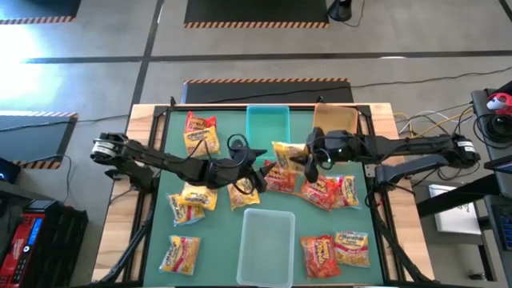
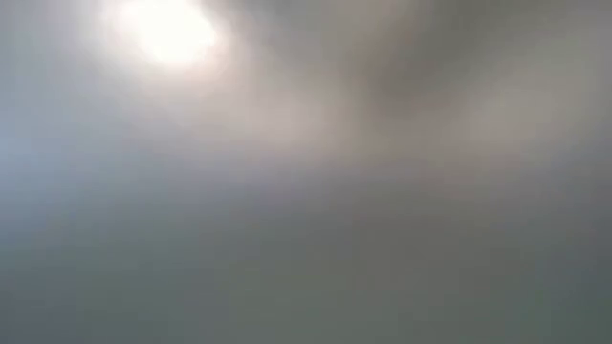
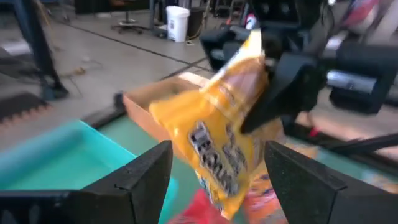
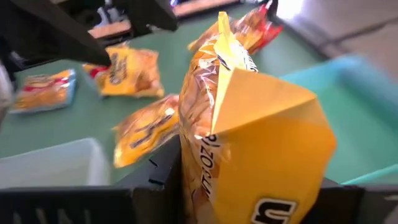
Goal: Sort Maruchan noodles
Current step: Put the yellow noodle pack into the orange bin
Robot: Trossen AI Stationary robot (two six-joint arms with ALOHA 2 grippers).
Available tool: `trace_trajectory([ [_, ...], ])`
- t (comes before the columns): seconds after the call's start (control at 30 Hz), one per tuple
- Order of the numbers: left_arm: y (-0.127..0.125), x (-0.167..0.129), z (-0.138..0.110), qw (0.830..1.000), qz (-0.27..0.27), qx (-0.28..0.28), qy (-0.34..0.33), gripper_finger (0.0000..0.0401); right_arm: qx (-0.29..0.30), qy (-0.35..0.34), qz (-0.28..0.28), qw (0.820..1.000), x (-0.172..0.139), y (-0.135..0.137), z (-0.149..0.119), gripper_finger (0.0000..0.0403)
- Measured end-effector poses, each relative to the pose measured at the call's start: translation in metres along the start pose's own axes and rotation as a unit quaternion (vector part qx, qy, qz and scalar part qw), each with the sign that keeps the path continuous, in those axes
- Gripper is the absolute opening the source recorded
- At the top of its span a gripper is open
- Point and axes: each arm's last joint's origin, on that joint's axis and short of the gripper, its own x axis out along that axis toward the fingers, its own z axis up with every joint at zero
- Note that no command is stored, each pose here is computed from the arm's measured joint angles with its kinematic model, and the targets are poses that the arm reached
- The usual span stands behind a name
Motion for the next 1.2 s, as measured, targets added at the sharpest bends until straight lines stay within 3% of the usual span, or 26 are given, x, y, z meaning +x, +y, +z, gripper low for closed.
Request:
trace_trajectory([
  [0.23,0.011,0.007,0.027,0.994,0.058,0.072,0.051,0.024,-0.052,-0.092,-0.003,0.994,-0.018,-0.005,0.02,0.0127],
  [0.4,0.025,0.015,0.034,0.994,0.027,0.04,0.103,0.024,-0.085,-0.111,-0.004,0.99,-0.032,-0.004,0.029,0.0126],
  [0.53,0.039,0.016,0.021,0.994,0.002,-0.011,0.112,0.0235,-0.084,-0.114,-0.004,0.99,-0.044,-0.004,0.03,0.0128],
  [0.77,0.087,-0.019,-0.014,0.993,-0.06,-0.1,-0.024,0.0202,-0.079,-0.141,-0.002,0.987,-0.057,-0.004,0.034,0.0127],
  [0.9,0.112,-0.038,-0.031,0.976,-0.162,-0.121,-0.081,0.019,-0.087,-0.148,-0.003,0.985,-0.055,-0.004,0.036,0.0127],
  [1.03,0.119,-0.043,-0.046,0.965,-0.187,-0.17,-0.073,0.0185,-0.067,-0.137,0.0,0.988,-0.047,-0.004,0.034,0.013],
  [1.2,0.108,-0.038,-0.038,0.959,-0.201,-0.192,-0.061,0.0184,-0.04,-0.117,0.006,0.992,-0.031,-0.003,0.032,0.0131],
])
